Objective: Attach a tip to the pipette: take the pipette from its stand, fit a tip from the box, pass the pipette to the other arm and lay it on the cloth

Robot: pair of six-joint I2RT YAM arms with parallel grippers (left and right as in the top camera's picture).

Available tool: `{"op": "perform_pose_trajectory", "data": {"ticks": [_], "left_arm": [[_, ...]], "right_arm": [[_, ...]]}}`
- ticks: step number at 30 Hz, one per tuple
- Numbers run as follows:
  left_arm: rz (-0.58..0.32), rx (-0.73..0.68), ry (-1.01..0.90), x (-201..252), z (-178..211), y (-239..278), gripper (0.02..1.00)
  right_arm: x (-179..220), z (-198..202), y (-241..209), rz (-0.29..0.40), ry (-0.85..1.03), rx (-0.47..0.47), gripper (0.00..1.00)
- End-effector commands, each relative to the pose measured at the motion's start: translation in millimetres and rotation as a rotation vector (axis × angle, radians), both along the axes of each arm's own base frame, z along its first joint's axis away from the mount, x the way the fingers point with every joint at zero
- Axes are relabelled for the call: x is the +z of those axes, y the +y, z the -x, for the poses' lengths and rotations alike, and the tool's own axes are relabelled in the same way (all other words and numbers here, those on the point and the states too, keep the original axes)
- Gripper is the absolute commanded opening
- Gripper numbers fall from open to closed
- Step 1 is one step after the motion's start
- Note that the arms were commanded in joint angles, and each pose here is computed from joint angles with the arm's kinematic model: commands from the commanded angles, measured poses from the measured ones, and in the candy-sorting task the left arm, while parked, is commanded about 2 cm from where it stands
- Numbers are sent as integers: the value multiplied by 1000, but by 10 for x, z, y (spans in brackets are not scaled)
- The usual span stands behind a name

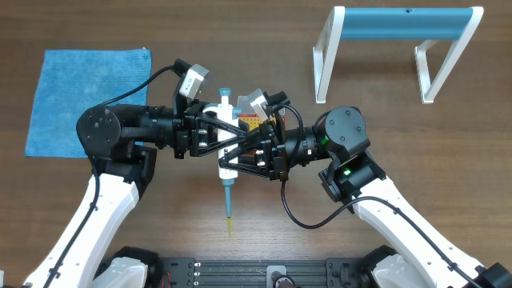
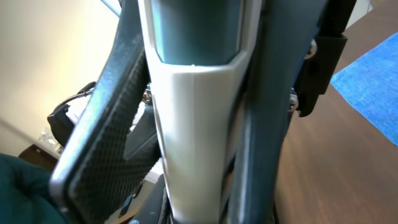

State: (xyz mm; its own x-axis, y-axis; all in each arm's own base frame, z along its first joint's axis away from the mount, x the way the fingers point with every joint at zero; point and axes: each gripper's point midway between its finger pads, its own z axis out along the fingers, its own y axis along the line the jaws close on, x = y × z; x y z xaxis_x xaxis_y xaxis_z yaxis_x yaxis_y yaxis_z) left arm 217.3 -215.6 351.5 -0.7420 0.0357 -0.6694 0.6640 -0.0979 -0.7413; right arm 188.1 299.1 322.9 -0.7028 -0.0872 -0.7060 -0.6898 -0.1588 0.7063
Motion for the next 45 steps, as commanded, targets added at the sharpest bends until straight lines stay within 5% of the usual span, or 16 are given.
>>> {"op": "perform_pose_trajectory", "data": {"ticks": [1, 8, 13, 27, 35, 45], "left_arm": [[9, 7, -21, 66, -18, -9, 178], [9, 7, -21, 66, -20, -8, 29], [9, 7, -21, 66, -20, -8, 25], [13, 8, -41, 84, -12, -5, 27], [27, 84, -82, 134, -144, 135, 27], [-13, 144, -86, 75, -269, 422, 27]], "right_arm": [[86, -53, -5, -19, -43, -23, 82], [87, -87, -24, -19, -43, -36, 77], [86, -86, -24, -19, -43, -35, 82], [87, -85, -24, -19, -43, -35, 757], [121, 71, -111, -29, -102, 64, 779], [129, -144, -673, -1, -200, 40, 779]]}}
